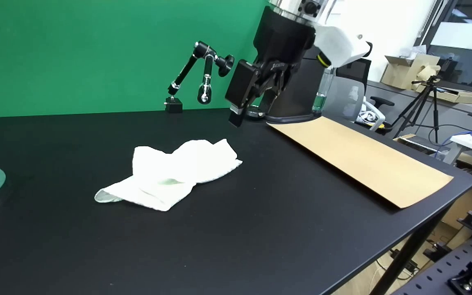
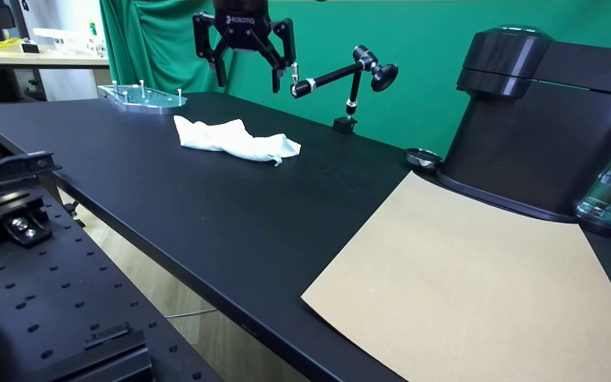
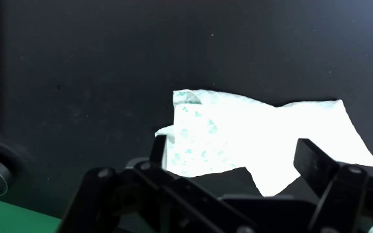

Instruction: Put the towel on the rack.

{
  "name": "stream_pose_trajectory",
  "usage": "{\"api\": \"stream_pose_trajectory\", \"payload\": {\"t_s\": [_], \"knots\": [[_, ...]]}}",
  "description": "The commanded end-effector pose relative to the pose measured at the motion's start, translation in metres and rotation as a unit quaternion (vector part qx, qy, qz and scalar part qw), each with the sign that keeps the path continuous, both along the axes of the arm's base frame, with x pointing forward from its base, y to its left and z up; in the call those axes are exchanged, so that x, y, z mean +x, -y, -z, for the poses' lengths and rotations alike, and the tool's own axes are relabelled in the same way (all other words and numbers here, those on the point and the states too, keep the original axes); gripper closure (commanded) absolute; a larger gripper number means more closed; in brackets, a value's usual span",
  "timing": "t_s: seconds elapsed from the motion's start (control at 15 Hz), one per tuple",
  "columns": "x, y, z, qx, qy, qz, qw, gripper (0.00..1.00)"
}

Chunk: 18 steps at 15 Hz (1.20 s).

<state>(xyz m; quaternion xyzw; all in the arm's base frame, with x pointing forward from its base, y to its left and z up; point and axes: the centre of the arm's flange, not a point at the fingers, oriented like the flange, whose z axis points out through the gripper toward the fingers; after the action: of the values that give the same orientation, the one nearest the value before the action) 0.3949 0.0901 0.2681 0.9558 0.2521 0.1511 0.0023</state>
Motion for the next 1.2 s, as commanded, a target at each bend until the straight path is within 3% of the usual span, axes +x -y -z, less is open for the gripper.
{"api": "stream_pose_trajectory", "payload": {"t_s": [0.0,0.53,1.13], "knots": [[0.007,-0.006,0.028,-0.015,0.021,0.005,0.9996,0.0],[0.021,-0.01,0.067,-0.011,0.05,-0.005,0.9987,0.0],[0.028,-0.033,0.125,-0.011,0.056,0.02,0.9982,0.0]]}}
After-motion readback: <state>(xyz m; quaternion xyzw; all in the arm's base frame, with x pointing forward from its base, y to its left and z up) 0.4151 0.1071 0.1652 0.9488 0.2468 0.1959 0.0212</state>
